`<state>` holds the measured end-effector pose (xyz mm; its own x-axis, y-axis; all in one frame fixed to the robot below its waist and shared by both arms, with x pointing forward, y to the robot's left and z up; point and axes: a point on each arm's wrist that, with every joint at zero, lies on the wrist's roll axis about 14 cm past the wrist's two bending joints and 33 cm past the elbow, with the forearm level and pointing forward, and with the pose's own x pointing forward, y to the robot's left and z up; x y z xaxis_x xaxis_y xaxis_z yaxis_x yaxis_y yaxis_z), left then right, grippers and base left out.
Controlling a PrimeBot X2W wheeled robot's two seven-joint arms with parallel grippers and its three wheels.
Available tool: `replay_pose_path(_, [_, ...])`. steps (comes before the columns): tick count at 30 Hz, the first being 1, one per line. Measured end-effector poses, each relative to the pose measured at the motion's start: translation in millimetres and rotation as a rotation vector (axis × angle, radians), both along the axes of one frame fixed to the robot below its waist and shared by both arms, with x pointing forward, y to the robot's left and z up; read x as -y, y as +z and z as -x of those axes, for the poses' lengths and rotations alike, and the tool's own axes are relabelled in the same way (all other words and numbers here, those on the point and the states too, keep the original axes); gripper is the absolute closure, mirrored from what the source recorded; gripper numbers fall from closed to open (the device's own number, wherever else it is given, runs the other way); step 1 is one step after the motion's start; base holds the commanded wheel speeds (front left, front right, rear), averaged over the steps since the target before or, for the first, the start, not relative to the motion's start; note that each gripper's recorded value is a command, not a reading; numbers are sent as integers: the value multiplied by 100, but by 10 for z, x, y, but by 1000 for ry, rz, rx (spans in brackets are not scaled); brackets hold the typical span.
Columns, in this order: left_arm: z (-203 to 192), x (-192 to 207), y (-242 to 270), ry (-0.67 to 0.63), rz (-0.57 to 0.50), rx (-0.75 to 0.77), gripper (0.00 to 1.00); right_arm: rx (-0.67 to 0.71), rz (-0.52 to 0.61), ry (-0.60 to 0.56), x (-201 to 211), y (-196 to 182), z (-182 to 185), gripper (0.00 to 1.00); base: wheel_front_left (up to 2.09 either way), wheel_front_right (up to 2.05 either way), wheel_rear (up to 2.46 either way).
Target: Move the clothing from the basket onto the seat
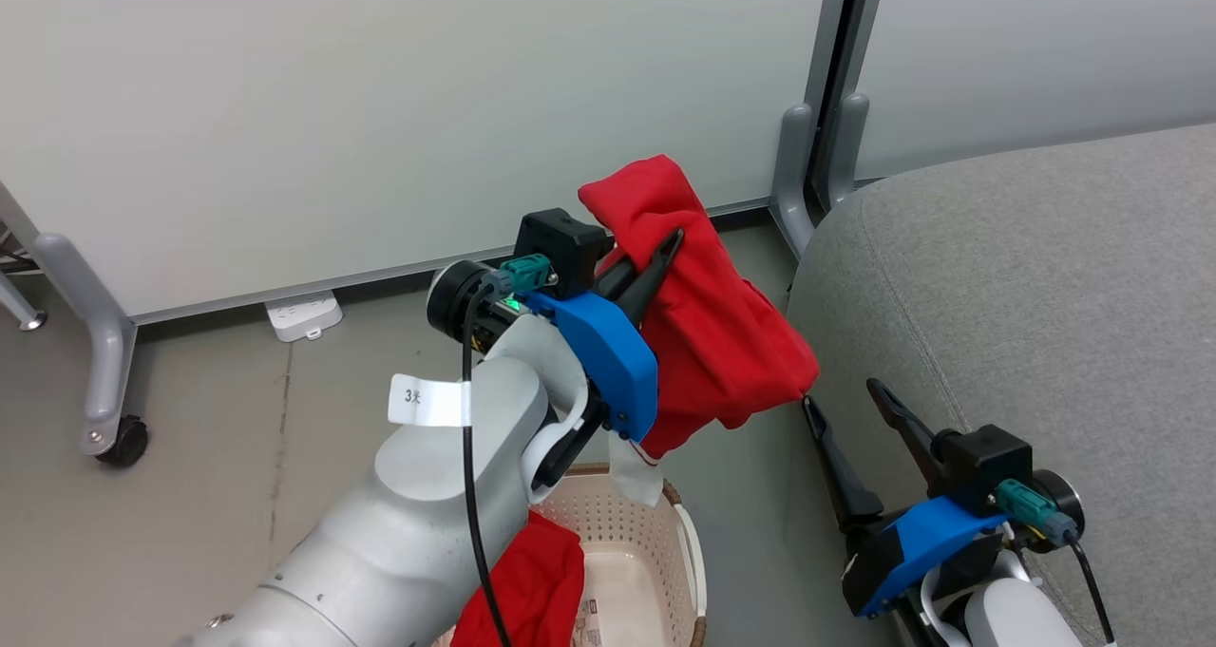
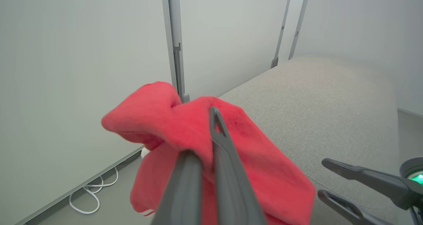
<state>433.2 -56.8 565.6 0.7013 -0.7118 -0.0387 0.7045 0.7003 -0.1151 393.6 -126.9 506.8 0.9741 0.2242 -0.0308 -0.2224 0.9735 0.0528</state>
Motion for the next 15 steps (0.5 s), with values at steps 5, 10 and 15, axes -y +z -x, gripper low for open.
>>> replay_pose_path(5, [13, 26, -45, -4, 3, -19, 100, 5, -7, -13, 41, 19, 7, 0, 0, 0, 0])
replay_pose_path(10, [28, 50, -122, -8, 4, -42, 100, 7, -11, -6, 20, 31, 6, 0, 0, 0, 0])
replay_pose_path(15, [26, 49, -152, -6, 4, -49, 100, 17, -27, 26, -90, 88, 11, 0, 0, 0, 0])
